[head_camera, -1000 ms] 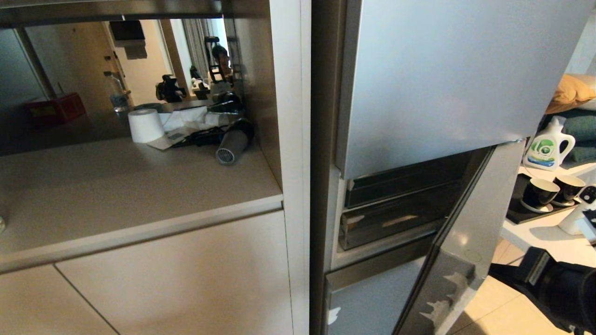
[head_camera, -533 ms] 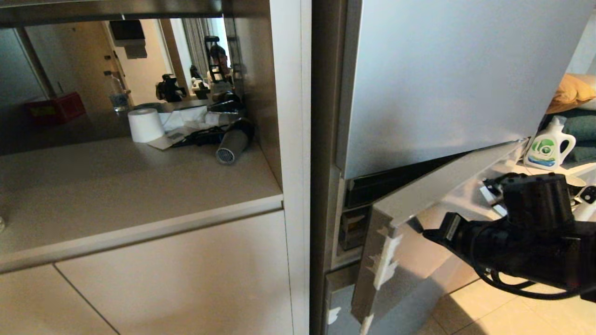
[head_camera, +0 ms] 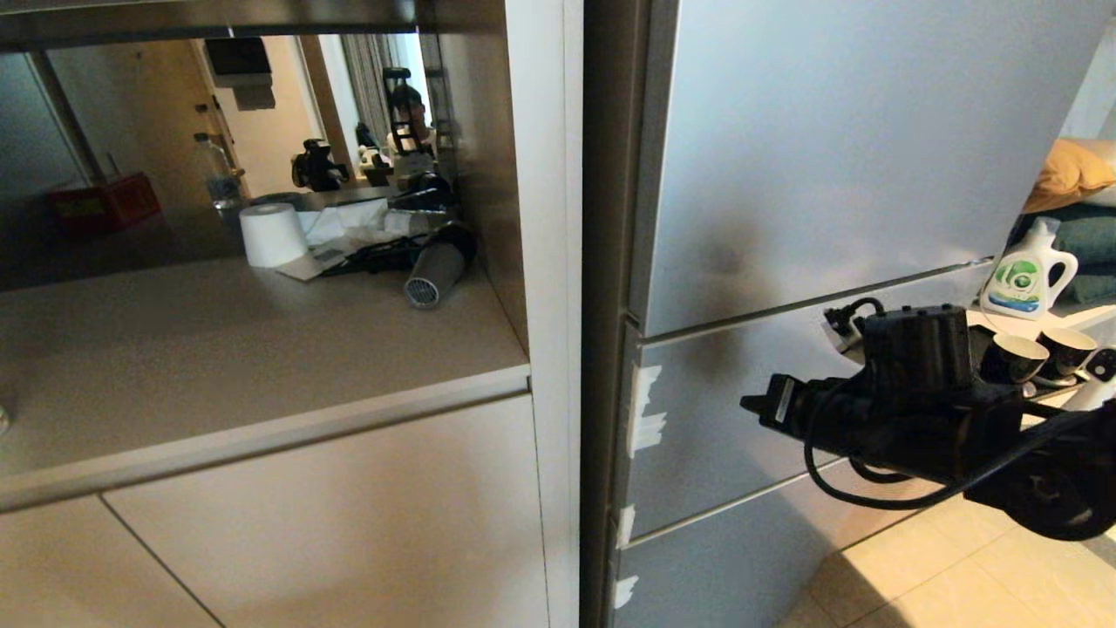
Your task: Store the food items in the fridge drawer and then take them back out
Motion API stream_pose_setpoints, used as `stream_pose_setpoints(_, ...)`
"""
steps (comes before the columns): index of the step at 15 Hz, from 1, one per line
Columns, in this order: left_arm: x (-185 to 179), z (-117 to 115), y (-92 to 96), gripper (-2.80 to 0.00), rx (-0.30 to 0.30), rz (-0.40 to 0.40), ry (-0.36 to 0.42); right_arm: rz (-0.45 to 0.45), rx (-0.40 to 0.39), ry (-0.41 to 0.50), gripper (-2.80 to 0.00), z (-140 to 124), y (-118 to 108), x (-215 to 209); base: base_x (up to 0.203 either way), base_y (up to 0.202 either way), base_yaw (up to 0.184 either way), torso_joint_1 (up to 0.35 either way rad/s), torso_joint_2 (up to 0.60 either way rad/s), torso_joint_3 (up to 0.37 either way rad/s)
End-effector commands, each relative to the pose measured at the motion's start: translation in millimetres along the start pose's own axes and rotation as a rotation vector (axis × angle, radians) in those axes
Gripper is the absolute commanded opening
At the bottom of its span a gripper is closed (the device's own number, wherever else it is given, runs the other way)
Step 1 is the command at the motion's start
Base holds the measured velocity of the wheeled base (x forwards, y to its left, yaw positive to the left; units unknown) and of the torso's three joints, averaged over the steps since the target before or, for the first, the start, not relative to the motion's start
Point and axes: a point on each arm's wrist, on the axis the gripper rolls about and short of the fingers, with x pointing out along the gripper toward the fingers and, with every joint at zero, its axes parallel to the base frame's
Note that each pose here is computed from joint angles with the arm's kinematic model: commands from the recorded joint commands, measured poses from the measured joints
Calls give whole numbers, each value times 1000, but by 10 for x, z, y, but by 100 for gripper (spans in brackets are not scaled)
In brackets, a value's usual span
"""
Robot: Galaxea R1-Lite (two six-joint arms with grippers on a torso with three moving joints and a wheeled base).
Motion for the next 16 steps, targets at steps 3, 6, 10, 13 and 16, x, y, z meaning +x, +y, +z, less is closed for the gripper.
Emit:
stream_pose_setpoints(3, 1, 0, 0, -280, 0, 0, 2, 23, -22, -84, -280, 50, -70, 69, 0, 0, 0, 0, 0, 0)
stream_pose_setpoints(6, 1, 0, 0, -280, 0, 0, 2, 52, -34, -124, -280, 97, 29, -416, 0, 0, 0, 0, 0, 0)
stream_pose_setpoints(10, 1, 0, 0, -280, 0, 0, 2, 56, -169, -241, -280, -182, -46, -1468, 0, 0, 0, 0, 0, 0)
stream_pose_setpoints(13, 1, 0, 0, -280, 0, 0, 2, -23, -282, -400, -280, -567, -316, -2134, 0, 0, 0, 0, 0, 0)
stream_pose_setpoints(16, 1, 0, 0, -280, 0, 0, 2, -167, -385, -519, -280, -1002, -570, -2507, 0, 0, 0, 0, 0, 0)
